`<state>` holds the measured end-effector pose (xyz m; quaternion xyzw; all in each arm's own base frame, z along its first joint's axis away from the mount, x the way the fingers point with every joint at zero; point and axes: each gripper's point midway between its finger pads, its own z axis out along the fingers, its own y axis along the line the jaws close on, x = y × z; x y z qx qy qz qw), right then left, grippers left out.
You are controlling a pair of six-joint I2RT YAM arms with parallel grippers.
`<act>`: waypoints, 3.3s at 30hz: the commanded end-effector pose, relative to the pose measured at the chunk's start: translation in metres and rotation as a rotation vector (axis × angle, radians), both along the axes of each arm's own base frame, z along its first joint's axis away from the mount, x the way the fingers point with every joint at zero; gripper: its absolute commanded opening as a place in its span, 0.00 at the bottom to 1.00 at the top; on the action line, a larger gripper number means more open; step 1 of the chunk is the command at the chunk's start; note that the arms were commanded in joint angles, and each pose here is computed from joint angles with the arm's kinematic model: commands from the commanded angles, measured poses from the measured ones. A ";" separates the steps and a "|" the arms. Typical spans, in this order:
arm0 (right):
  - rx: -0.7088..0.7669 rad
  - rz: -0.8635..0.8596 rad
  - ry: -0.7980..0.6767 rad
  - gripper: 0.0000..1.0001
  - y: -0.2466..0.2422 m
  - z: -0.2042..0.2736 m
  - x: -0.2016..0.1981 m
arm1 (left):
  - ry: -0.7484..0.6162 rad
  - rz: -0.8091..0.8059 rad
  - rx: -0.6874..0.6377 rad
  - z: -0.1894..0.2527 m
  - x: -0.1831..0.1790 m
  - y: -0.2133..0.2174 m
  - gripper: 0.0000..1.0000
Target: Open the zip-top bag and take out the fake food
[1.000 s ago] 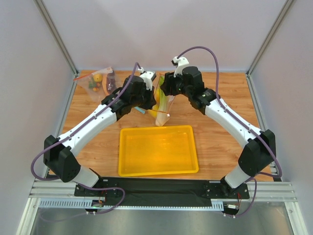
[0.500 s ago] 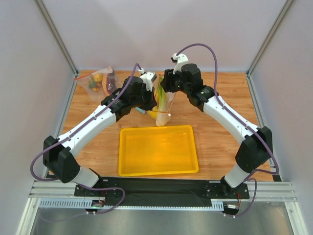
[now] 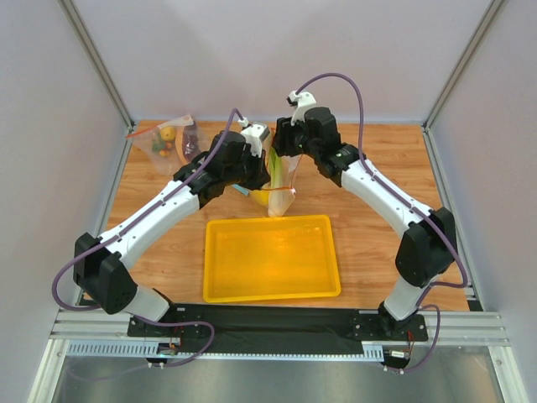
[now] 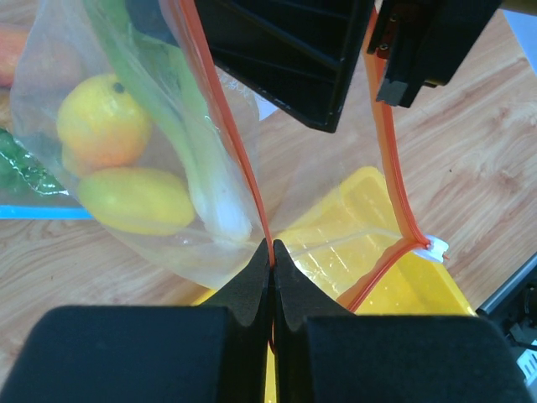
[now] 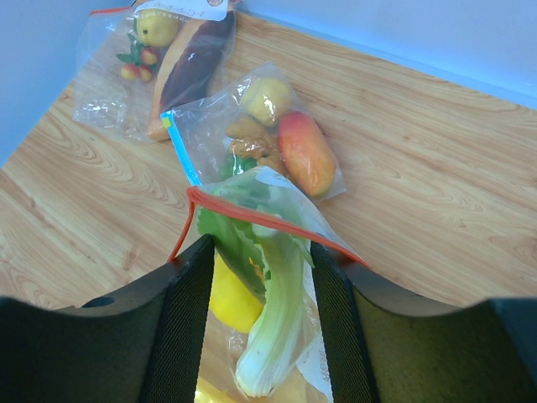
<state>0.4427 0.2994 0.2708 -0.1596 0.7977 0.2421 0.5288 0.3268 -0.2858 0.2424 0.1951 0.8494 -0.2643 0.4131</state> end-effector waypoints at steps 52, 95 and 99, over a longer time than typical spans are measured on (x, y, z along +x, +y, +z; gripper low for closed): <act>0.128 0.346 -0.257 0.00 0.022 0.096 -0.096 | 0.073 0.047 -0.137 0.010 0.032 0.034 0.00; 0.406 0.067 -0.727 0.00 -0.063 0.311 -0.143 | 0.093 0.046 -0.049 -0.009 0.028 0.028 0.00; 0.413 0.062 -0.776 0.00 -0.083 0.321 -0.171 | 0.091 0.049 -0.038 -0.009 0.029 0.030 0.00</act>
